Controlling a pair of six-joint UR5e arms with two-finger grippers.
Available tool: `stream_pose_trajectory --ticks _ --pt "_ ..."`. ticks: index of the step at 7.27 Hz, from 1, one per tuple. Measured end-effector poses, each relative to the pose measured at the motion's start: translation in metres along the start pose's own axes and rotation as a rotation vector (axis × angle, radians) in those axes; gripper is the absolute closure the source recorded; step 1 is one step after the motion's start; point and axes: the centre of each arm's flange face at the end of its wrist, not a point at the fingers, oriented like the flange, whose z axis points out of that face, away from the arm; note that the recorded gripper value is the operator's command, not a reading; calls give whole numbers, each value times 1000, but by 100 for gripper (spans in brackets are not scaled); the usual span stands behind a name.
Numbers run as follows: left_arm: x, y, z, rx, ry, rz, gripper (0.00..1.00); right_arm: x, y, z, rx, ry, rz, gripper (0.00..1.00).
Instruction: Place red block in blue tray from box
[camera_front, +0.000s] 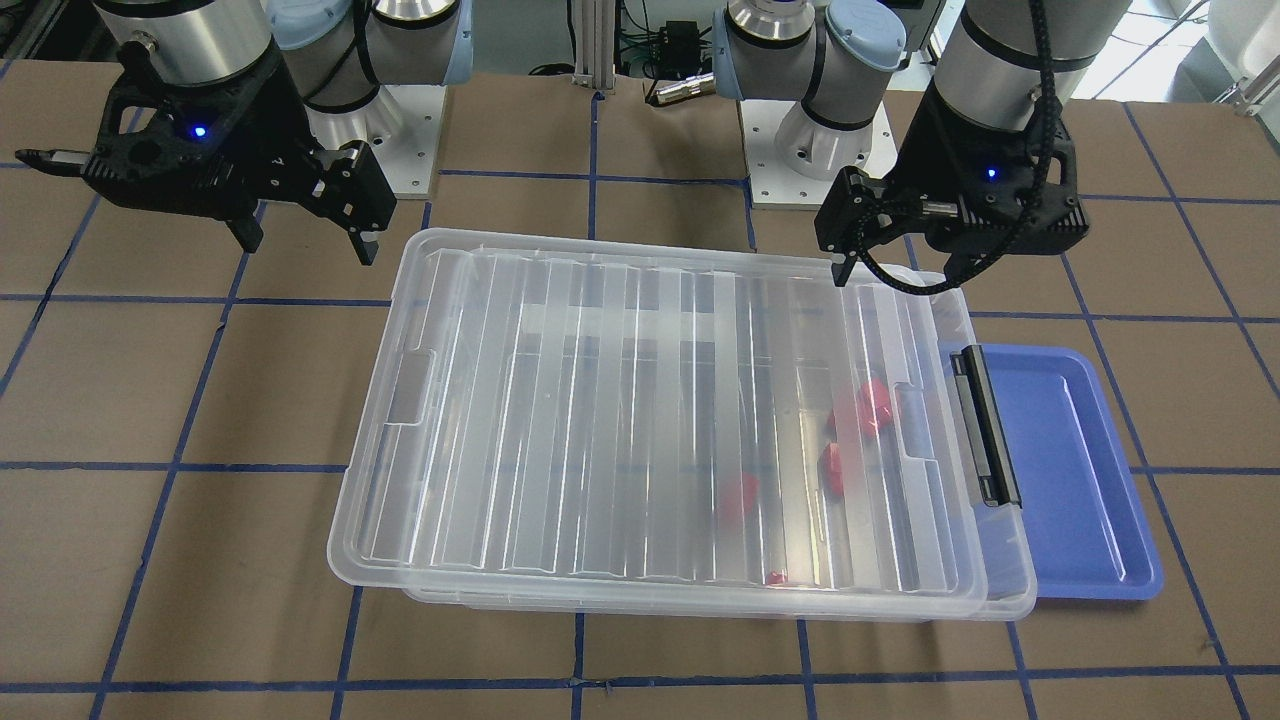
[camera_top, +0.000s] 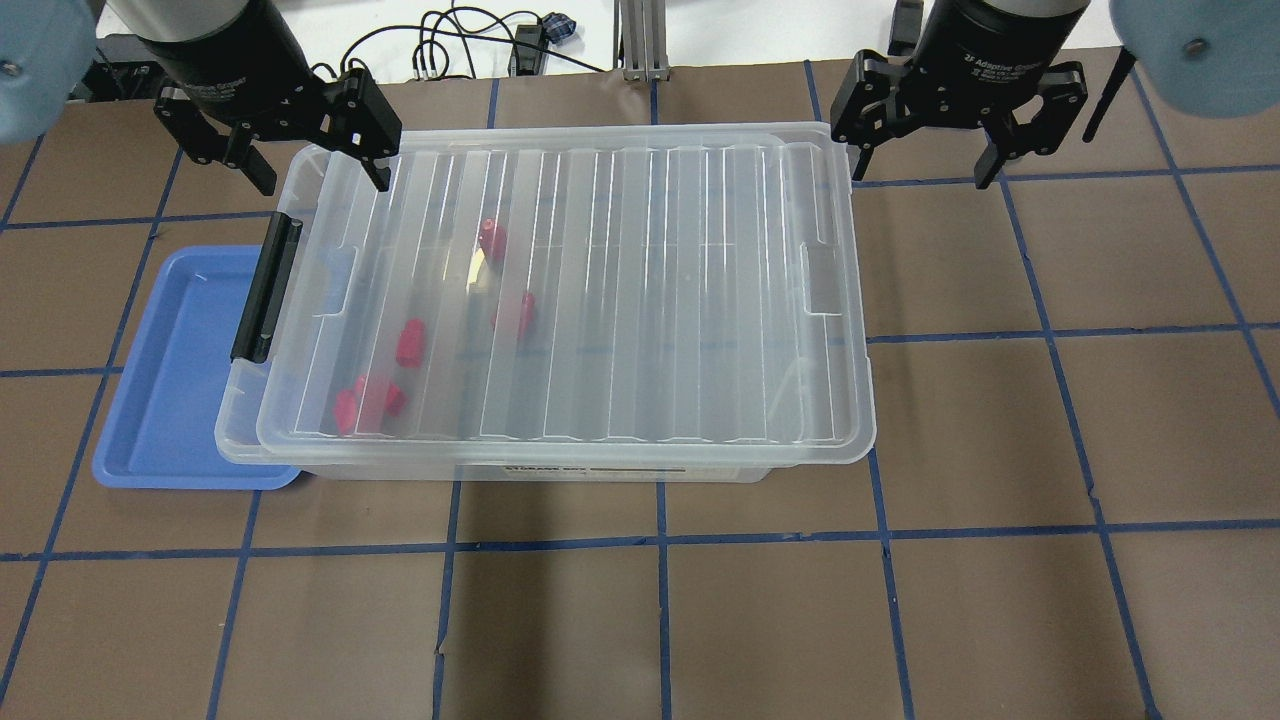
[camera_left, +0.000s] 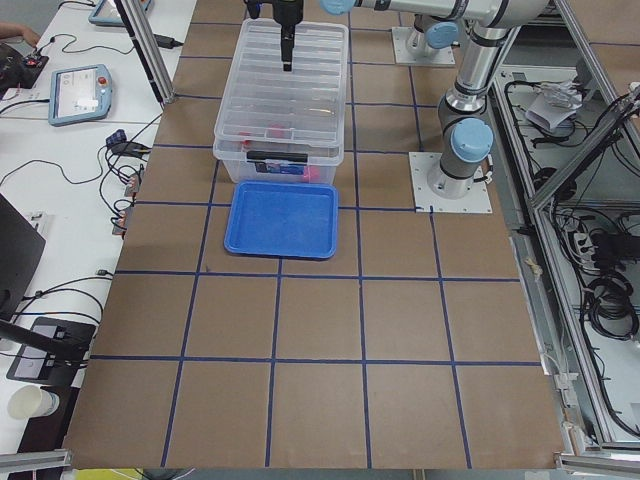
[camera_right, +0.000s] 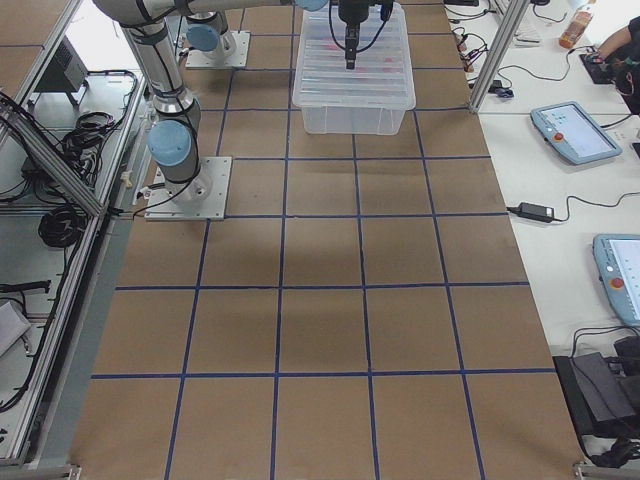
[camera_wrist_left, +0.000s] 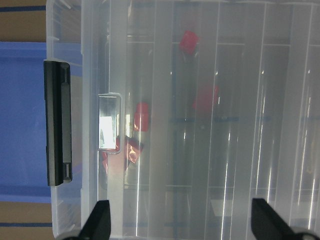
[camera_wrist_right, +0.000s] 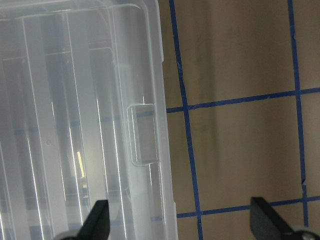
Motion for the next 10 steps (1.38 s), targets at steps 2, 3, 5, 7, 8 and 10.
stream_pose_trajectory --ticks 2,3,5,7,8,10 --pt "1 3 -1 0 -1 2 0 0 0 0 0 2 -1 0" --pt "2 4 -1 0 -1 4 0 0 0 0 0 3 -1 0" --pt "2 5 -4 7 2 4 0 0 1 0 0 4 -1 0" --pt "4 5 -5 11 7 5 0 0 1 1 -2 3 -1 0" --pt "4 5 -5 10 8 6 0 -1 1 2 -3 0 -1 0" --pt "4 6 -5 12 9 5 0 -1 1 6 -7 -1 0 0"
